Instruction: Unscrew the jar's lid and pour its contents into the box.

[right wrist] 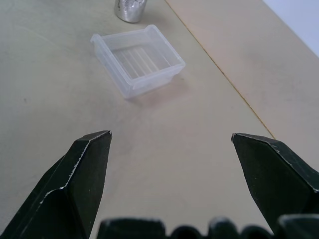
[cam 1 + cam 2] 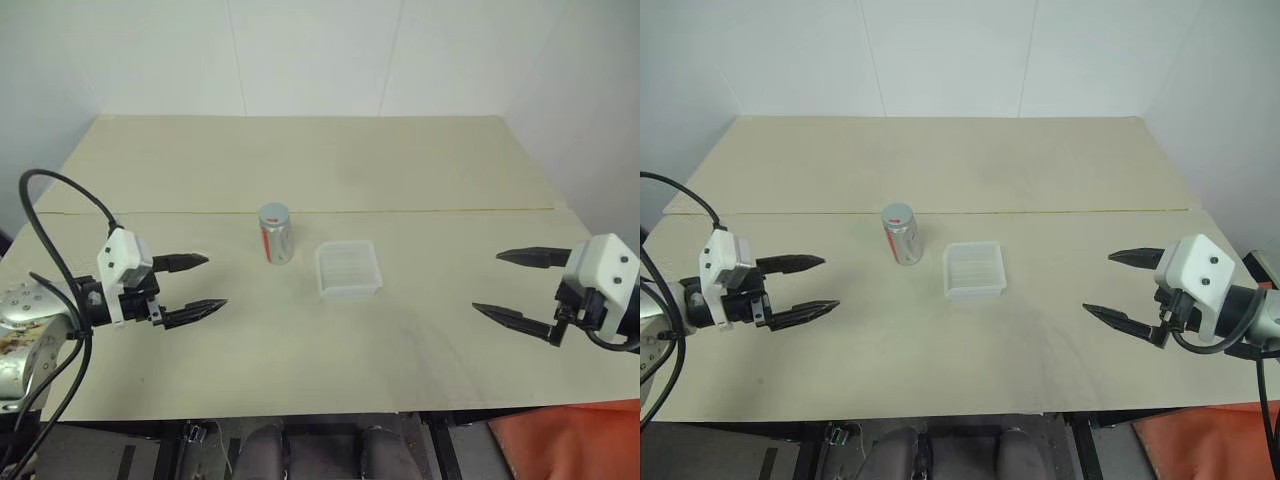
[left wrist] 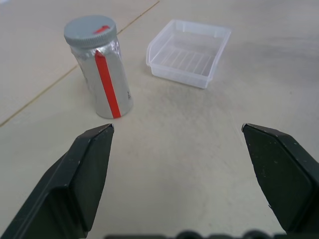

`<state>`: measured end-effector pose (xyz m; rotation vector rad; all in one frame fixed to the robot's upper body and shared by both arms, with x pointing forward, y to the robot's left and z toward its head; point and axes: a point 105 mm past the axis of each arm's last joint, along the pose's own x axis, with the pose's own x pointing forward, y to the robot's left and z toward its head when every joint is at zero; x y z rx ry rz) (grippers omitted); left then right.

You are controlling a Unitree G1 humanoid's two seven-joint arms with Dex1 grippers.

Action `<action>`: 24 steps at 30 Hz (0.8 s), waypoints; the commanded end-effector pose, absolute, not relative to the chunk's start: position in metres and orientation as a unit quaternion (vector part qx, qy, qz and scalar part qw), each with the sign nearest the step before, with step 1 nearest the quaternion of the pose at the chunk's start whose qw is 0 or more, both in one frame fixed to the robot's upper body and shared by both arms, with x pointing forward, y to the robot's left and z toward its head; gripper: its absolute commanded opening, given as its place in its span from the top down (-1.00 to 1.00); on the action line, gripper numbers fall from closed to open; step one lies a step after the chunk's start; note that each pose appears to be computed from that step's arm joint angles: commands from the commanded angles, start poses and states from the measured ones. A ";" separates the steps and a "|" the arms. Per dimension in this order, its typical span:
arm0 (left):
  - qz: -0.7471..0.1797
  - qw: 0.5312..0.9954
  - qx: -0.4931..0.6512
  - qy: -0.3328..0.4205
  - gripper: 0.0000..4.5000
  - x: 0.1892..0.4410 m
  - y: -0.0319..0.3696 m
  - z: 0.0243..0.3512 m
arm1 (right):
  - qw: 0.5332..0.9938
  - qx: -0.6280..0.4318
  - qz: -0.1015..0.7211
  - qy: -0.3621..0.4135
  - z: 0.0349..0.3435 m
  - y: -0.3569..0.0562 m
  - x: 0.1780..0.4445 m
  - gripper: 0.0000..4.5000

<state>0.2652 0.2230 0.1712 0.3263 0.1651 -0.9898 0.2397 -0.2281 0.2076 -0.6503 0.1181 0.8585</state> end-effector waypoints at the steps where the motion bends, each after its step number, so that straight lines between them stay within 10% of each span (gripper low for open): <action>1: -0.466 0.865 0.175 0.063 -0.98 0.264 0.224 0.180 | 0.854 -0.322 0.407 0.034 0.215 -0.224 0.241 -1.00; 24: -0.371 0.918 0.141 -0.027 -0.98 0.298 0.208 0.129 | 0.865 -0.284 0.414 -0.012 0.205 -0.180 0.255 -1.00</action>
